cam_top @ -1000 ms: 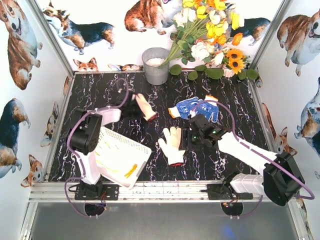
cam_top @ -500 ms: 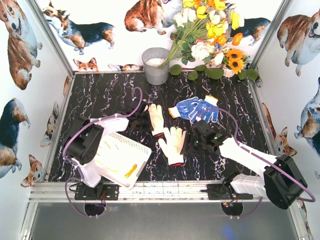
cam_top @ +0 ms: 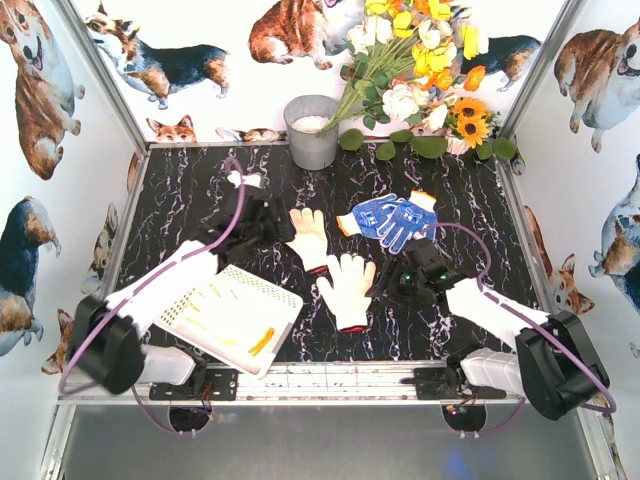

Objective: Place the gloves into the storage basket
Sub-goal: Move the glove to the center of the board, then turn over the glove at the center of the board.

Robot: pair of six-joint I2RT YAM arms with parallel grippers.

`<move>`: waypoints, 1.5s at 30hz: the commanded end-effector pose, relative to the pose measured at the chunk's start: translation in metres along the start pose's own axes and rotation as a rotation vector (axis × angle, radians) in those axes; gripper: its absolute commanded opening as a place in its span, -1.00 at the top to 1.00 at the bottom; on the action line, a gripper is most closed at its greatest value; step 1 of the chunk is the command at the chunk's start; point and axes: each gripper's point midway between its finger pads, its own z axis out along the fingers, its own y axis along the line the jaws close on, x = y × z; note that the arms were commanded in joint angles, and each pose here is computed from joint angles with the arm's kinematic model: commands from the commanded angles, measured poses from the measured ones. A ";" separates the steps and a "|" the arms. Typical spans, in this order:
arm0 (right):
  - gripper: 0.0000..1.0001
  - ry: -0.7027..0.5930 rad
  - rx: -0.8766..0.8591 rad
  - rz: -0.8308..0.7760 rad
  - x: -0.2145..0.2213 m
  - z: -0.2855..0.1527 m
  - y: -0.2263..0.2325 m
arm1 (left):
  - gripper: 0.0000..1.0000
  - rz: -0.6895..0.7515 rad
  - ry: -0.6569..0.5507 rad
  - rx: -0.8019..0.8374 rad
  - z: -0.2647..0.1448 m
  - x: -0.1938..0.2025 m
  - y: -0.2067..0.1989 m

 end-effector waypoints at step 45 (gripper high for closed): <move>0.17 0.200 0.132 -0.519 0.025 -0.015 0.074 | -0.76 -0.042 -0.164 -0.117 -0.102 -0.007 0.054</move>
